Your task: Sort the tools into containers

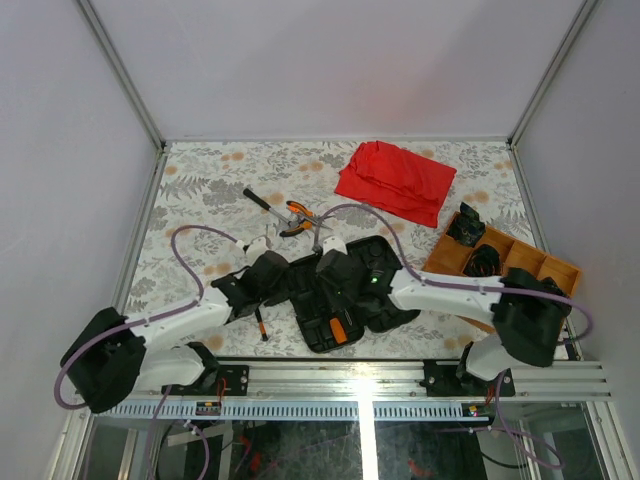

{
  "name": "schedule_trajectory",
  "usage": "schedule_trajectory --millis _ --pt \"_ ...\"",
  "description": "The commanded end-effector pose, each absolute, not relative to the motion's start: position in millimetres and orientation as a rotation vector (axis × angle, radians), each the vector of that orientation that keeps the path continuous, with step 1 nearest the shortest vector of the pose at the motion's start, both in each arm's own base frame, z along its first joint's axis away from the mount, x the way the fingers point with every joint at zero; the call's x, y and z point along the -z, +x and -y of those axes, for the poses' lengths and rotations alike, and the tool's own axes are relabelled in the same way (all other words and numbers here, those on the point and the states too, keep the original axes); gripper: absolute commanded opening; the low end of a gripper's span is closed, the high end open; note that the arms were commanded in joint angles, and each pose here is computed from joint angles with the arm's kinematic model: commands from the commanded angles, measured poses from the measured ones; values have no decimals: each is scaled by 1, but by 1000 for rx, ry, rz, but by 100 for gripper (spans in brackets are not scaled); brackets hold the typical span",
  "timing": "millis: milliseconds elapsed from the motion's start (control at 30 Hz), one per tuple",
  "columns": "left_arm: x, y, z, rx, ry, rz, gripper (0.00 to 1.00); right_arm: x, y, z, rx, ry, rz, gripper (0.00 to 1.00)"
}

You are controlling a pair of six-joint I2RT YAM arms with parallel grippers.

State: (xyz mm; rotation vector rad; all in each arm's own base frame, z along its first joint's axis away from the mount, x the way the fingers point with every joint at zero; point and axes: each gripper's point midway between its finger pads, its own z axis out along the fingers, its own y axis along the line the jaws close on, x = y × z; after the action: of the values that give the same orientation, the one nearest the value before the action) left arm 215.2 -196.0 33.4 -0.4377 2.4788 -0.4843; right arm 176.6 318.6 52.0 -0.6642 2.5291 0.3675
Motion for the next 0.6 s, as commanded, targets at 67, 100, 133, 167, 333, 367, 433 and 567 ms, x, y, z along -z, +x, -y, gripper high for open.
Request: schedule_trajectory --millis 67,100,133,167,333,367,433,567 --pt "-67 221 176 426 -439 -2397 52 -122 195 -305 -478 -492 -2268 35" --pt "-71 220 172 415 -444 -2385 52 -123 195 -298 -469 -474 -2256 35" --pt "-74 221 168 404 -451 -2373 53 -126 195 -291 -460 -454 -2242 36" --pt "-78 221 163 389 -460 -2359 53 -128 195 -284 -446 -437 -2230 36" --pt "-78 210 140 286 -517 -2364 53 -130 193 -254 -401 -370 -2205 42" --pt "-76 207 136 273 -537 -2369 53 -127 190 -248 -394 -366 -2209 45" --pt "-70 199 130 263 -573 -2380 53 -125 187 -241 -404 -351 -2204 48" --pt "-51 183 123 260 -632 -2423 54 -124 182 -233 -435 -329 -2187 52"
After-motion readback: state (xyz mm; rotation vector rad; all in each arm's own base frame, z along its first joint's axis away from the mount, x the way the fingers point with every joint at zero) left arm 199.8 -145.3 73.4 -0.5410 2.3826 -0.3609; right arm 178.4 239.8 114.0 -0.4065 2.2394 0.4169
